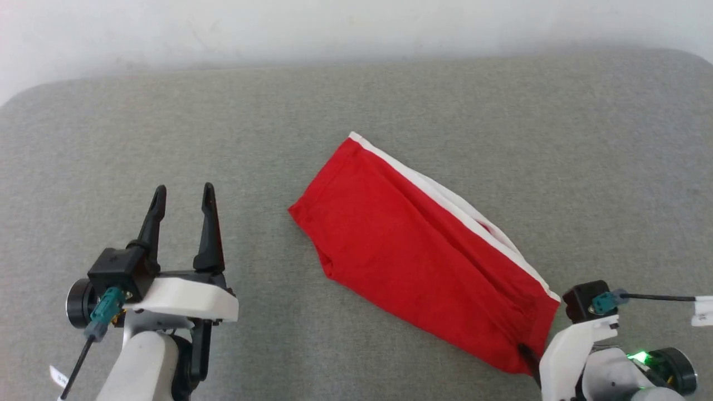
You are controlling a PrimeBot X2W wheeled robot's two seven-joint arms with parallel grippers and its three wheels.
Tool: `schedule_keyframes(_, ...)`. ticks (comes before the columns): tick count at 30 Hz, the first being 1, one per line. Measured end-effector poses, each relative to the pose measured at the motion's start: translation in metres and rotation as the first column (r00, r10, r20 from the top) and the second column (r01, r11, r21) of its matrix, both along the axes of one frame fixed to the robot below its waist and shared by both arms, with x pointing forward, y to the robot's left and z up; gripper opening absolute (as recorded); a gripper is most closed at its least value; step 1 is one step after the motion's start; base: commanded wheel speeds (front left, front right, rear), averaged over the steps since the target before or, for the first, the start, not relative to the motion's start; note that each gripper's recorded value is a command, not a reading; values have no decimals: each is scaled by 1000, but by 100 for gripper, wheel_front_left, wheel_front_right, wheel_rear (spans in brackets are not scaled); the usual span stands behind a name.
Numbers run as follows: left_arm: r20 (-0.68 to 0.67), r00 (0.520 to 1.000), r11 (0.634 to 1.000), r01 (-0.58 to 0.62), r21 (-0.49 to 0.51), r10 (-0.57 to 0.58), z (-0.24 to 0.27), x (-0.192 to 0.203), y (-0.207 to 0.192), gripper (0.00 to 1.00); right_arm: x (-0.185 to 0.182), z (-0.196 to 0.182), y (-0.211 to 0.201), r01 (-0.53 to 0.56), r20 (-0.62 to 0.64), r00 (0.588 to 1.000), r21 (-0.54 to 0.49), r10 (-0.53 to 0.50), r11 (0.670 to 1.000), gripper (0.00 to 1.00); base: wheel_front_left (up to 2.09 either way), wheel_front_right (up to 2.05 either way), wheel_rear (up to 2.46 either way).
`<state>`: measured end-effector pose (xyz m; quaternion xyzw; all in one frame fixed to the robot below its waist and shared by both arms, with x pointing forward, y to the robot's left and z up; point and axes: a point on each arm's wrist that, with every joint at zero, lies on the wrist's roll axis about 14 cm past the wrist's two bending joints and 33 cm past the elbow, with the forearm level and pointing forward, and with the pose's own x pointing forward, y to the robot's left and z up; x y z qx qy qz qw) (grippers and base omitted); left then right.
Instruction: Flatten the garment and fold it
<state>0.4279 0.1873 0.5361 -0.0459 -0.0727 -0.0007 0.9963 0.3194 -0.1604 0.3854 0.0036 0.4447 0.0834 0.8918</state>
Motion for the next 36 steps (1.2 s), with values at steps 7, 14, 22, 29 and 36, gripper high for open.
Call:
schedule_keyframes(7,9,999,999,-32,11,32,3,-13,10,100,8,-18,17,-62,-38,997,-5,62,998,100,0,0,0)
schedule_keyframes(14,-12,999,999,-40,1,40,-4,-23,10,100,15,-22,20,-94,-25,995,-16,93,995,0,0,0,0)
schedule_keyframes(22,-81,996,1000,29,-9,-30,-15,-13,-9,100,21,-17,20,-94,10,996,13,93,996,0,0,0,0)
schedule_keyframes(29,-381,905,981,183,-57,-191,-44,32,-59,100,39,-4,15,-98,61,993,8,97,995,0,0,0,0)
schedule_keyframes(36,-733,649,958,286,-12,-203,-107,39,-85,100,47,-1,13,-103,71,992,12,101,995,0,0,0,0)
